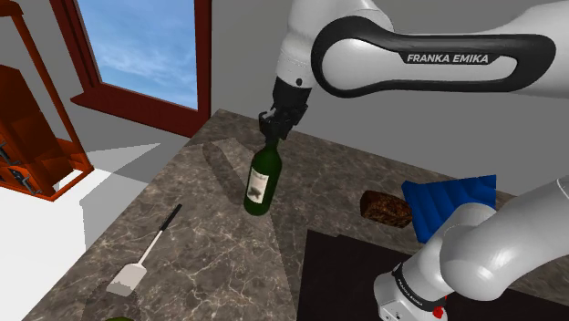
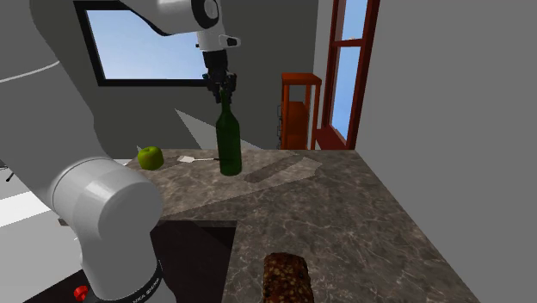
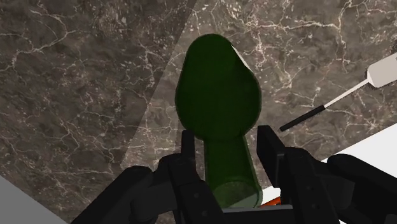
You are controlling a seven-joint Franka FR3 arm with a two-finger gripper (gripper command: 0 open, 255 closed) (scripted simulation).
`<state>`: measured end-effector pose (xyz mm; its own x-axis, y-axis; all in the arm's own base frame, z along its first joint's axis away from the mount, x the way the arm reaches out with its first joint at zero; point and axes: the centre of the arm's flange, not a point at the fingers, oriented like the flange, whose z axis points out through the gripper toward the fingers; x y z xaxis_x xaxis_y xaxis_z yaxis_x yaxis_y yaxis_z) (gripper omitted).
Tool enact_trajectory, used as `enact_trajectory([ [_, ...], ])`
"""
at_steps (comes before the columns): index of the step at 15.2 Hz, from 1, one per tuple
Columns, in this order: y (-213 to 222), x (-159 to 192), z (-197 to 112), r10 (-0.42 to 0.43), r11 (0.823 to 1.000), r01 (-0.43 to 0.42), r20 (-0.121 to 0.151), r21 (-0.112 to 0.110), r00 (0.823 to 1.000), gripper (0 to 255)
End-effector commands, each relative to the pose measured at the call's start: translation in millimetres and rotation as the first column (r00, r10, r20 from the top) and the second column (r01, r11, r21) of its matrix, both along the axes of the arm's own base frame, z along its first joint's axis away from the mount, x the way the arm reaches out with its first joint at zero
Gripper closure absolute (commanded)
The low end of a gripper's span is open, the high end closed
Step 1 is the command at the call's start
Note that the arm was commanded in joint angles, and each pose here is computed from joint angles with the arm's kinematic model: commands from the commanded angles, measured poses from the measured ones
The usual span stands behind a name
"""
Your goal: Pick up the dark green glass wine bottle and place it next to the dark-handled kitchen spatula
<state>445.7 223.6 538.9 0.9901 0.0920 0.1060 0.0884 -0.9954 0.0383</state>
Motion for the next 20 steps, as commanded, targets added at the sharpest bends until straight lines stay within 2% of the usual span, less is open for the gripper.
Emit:
enact_trajectory([
  [1,29.5,-2.5,2.7,-0.002,1.000,0.002,0.000,0.001,1.000,255],
  [7,100.2,-6.4,2.9,-0.002,1.000,0.002,0.000,0.001,1.000,255],
  [20,100.2,-6.4,-69.4,-0.002,1.000,0.002,0.000,0.001,1.000,255],
])
